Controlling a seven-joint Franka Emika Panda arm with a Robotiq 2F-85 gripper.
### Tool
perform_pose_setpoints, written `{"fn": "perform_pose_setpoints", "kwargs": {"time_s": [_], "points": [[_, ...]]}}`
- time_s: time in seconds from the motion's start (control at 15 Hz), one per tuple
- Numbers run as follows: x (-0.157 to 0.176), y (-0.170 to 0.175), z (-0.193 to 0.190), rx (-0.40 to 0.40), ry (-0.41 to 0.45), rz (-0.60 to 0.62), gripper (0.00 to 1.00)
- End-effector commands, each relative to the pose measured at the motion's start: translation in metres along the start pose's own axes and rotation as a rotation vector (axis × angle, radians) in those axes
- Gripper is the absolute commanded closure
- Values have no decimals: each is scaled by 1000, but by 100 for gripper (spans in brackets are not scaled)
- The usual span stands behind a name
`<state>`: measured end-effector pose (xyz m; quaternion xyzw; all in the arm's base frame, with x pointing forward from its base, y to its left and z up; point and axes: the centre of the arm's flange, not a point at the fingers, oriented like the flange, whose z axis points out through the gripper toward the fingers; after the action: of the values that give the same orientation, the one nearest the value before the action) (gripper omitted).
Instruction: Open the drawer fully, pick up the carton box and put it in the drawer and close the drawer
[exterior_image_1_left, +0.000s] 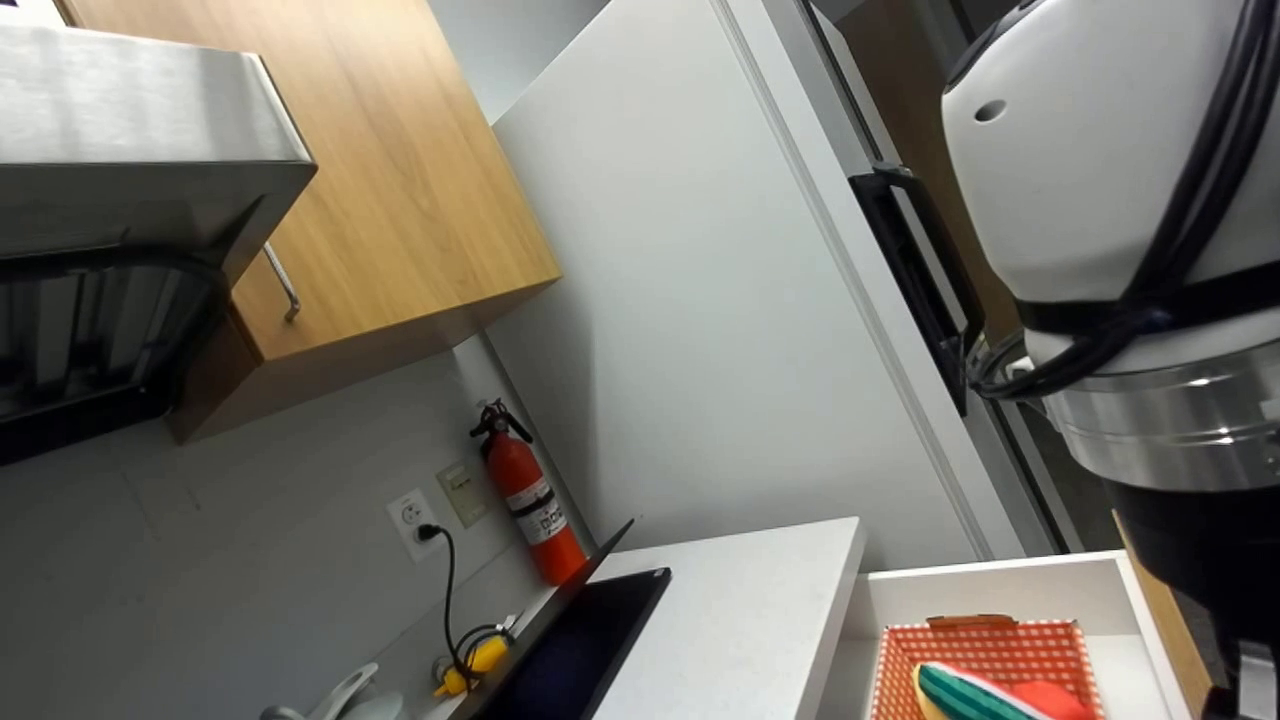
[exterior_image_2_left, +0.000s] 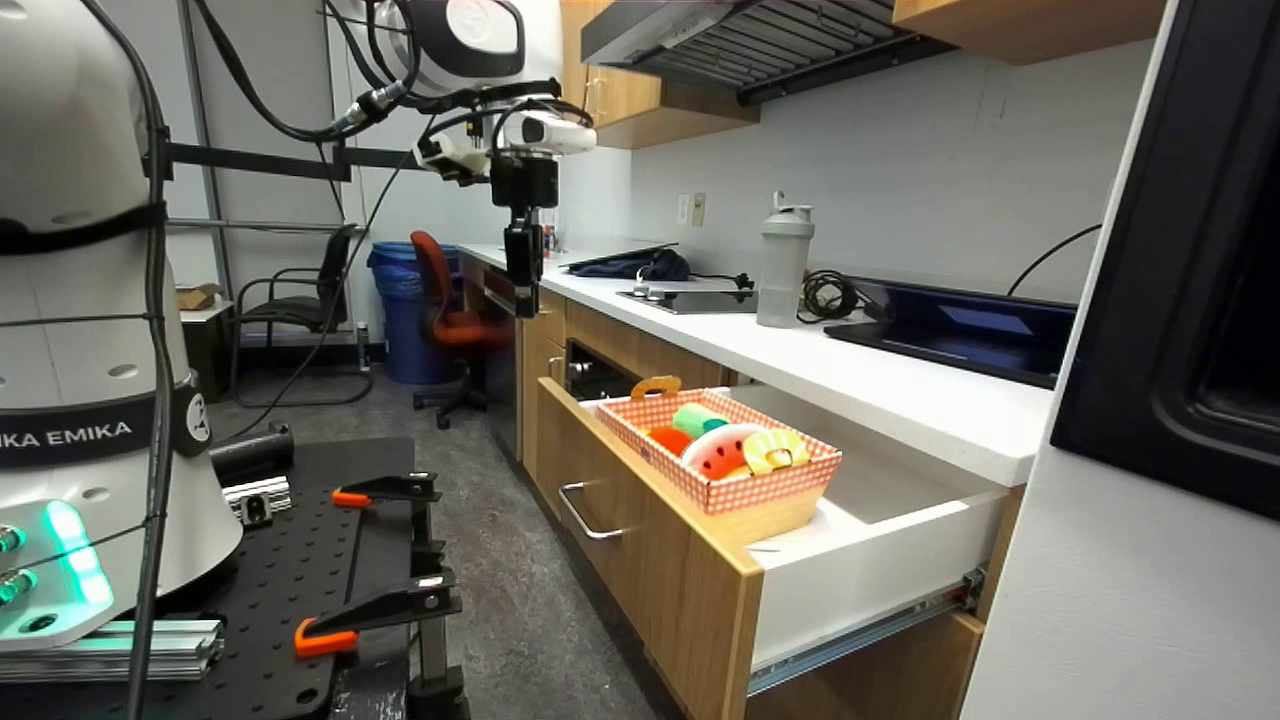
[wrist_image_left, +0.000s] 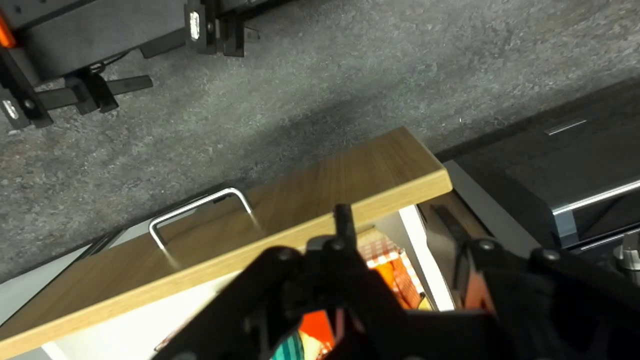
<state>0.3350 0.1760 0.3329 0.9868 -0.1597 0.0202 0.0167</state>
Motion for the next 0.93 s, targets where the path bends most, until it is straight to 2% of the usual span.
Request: {"fn": "perform_pose_setpoints", "kwargs": {"time_s": [0.0,0.13,0.8,0.87], "points": [[-38,28,1,-4,-29,21,89],[-40,29,1,-13,-44,24,99],[-43,31,-1,-21,-65,19,100],[-43,31,-1,-20,-61,17,74]]}}
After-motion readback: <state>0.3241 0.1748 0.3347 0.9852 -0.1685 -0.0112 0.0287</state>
